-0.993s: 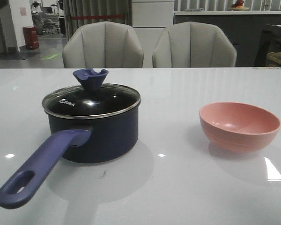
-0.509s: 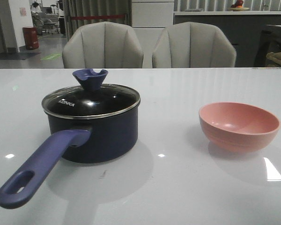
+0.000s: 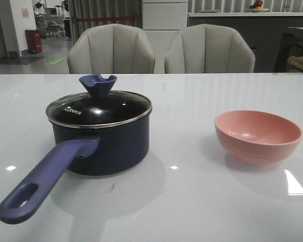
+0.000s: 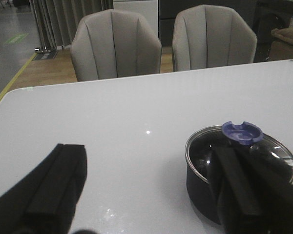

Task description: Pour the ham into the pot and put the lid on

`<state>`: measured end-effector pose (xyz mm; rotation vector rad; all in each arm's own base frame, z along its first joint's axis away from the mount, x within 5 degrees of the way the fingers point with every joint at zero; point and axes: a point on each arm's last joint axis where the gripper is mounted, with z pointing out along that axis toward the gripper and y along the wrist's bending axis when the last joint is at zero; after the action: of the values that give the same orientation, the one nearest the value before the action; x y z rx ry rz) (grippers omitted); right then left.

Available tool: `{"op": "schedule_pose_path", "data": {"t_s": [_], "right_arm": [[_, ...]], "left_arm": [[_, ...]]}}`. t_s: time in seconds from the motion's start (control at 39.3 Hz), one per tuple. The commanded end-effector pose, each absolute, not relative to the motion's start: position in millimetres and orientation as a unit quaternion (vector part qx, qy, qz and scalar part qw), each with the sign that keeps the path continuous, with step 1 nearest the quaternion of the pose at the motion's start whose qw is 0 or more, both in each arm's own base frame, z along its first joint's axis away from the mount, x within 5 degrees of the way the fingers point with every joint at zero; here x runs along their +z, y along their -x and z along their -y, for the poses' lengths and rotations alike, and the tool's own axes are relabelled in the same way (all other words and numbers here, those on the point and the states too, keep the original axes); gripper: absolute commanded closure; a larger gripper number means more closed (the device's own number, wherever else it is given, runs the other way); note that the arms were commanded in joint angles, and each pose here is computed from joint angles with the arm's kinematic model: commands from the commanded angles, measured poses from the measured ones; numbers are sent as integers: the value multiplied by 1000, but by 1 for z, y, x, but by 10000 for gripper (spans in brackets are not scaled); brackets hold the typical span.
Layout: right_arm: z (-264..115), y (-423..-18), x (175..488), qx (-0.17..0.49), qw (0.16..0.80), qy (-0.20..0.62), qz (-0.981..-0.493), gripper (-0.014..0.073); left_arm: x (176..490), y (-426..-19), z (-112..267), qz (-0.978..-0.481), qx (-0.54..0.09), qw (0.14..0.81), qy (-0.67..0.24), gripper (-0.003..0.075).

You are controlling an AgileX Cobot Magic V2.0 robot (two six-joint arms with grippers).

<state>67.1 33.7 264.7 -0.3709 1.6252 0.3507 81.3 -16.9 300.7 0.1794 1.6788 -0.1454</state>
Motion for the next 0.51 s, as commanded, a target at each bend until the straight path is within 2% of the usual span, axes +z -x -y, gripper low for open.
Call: {"op": "schedule_pose_path", "data": {"t_s": [0.0,0.05,0.1,0.13,0.18,0.48], "right_arm": [[-32,-68,280,154,693,154,-687,448],[-32,-68,280,154,693,154,-687,448],[-32,-68,280,154,693,154,-687,448],[-32,-68,280,154,693,154,-687,448],[-32,-68,280,154,693,154,-687,448],[-32,-68,280,154,693,154,-687,448]], "left_arm": [[304,-80,16,-684,-72,723,-68,323],[297,-80,16,-683,-72,724,-67,435],[294,-81,16,-683,-71,724,-67,591],[295,-81,16,-679,-71,728,-66,624],[298,-80,16,-668,-71,738,-64,587],[299,-80,15,-661,-72,744,-61,586]]}}
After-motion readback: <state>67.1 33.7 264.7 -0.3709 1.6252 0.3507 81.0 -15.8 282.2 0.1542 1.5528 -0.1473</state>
